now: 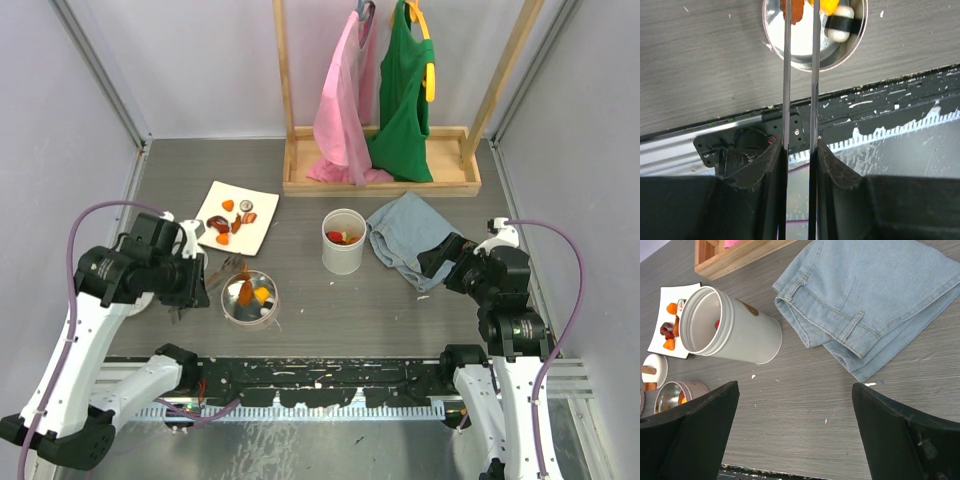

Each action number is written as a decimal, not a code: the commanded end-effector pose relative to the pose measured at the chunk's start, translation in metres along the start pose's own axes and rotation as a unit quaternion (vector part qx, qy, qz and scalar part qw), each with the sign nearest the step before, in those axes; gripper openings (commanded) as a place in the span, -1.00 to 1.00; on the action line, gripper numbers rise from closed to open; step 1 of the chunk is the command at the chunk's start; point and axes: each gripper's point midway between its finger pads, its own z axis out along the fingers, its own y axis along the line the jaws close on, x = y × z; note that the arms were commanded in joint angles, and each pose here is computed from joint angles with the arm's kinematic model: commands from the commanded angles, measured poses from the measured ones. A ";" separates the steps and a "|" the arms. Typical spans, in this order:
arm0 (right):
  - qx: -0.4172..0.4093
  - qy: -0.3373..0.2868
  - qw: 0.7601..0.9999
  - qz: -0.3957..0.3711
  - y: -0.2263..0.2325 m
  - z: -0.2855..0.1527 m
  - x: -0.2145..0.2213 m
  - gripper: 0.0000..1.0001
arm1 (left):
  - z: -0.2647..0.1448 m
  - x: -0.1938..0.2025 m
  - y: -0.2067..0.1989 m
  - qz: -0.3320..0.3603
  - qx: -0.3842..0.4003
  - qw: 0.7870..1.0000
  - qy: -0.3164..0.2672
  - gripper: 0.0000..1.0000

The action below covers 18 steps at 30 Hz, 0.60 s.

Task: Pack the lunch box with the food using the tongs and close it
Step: Place the fake food in the packing box.

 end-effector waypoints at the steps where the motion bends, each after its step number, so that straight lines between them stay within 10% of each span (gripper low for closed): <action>1: -0.023 -0.027 0.999 -0.014 0.011 0.000 -0.015 1.00 | -0.009 0.022 -0.006 -0.010 0.023 0.999 0.031 -0.55; 18: -0.023 -0.026 0.999 -0.013 0.011 0.001 -0.015 1.00 | -0.002 0.057 -0.015 0.019 0.043 0.992 0.120 -0.48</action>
